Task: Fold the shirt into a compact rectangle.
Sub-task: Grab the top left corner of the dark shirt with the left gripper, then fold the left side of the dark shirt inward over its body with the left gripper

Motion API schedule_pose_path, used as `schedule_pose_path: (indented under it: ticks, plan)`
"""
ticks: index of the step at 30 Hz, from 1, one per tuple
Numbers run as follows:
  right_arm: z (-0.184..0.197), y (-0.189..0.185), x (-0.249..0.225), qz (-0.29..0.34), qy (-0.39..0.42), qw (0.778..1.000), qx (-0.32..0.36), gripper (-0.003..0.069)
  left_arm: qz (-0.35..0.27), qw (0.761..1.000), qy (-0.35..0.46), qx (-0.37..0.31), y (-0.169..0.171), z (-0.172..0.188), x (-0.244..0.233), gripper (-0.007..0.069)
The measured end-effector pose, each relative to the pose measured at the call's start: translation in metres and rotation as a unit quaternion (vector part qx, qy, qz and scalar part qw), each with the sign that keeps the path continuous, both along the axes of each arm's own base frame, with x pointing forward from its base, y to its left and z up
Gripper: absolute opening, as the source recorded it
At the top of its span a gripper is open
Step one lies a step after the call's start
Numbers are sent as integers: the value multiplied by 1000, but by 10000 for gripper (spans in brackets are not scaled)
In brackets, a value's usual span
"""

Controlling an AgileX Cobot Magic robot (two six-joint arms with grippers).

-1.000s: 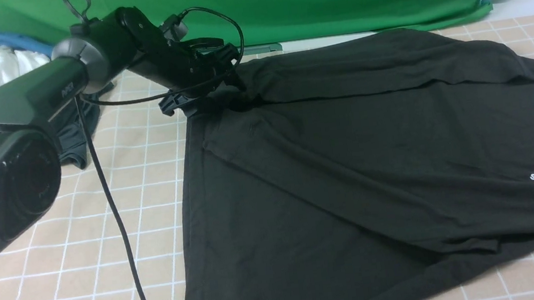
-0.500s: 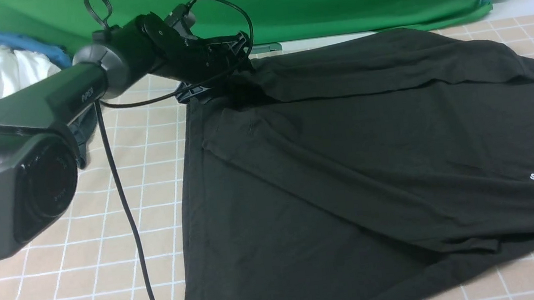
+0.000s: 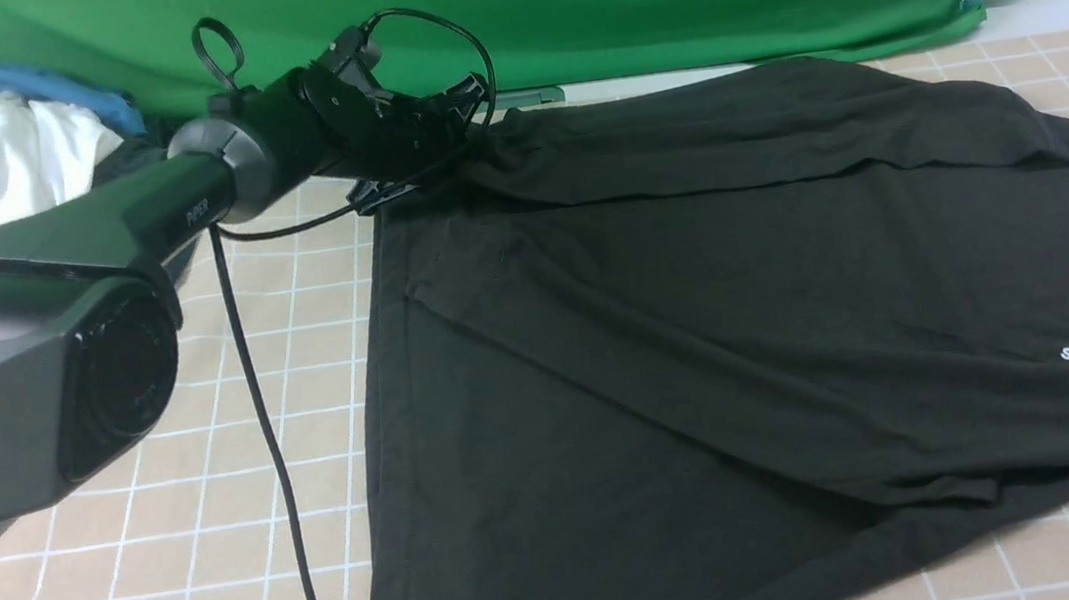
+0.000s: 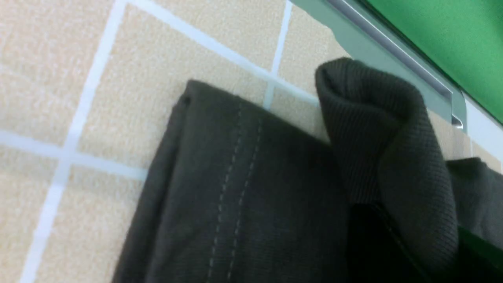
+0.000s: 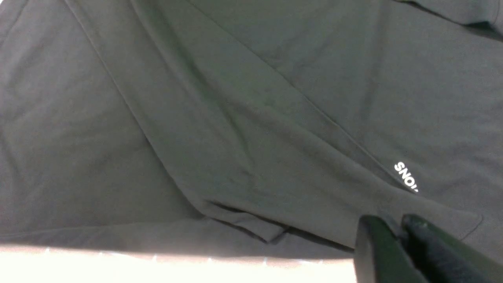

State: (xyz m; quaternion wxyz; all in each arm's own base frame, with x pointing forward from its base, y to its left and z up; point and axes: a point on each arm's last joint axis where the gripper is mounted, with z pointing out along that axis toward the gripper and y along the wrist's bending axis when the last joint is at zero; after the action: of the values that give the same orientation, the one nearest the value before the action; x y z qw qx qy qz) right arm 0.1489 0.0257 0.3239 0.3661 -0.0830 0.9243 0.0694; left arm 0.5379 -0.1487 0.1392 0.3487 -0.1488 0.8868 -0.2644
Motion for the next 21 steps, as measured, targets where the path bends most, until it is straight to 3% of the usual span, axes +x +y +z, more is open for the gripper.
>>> schedule_pose_path:
  ticks: [6,10,15,21]
  plan:
    - [0,0,0,0,0,1000,0,92,-31,999,25,-2,1,28,-10,42]
    - [0,0,0,0,2,1000,0,89,-63,998,26,-9,-1,80,-26,42]
    - [-2,0,-3,4,20,1000,-3,29,-101,994,29,-24,0,153,-60,42]
    - [-3,0,-3,20,20,999,-16,29,-125,990,47,-41,5,213,-100,42]
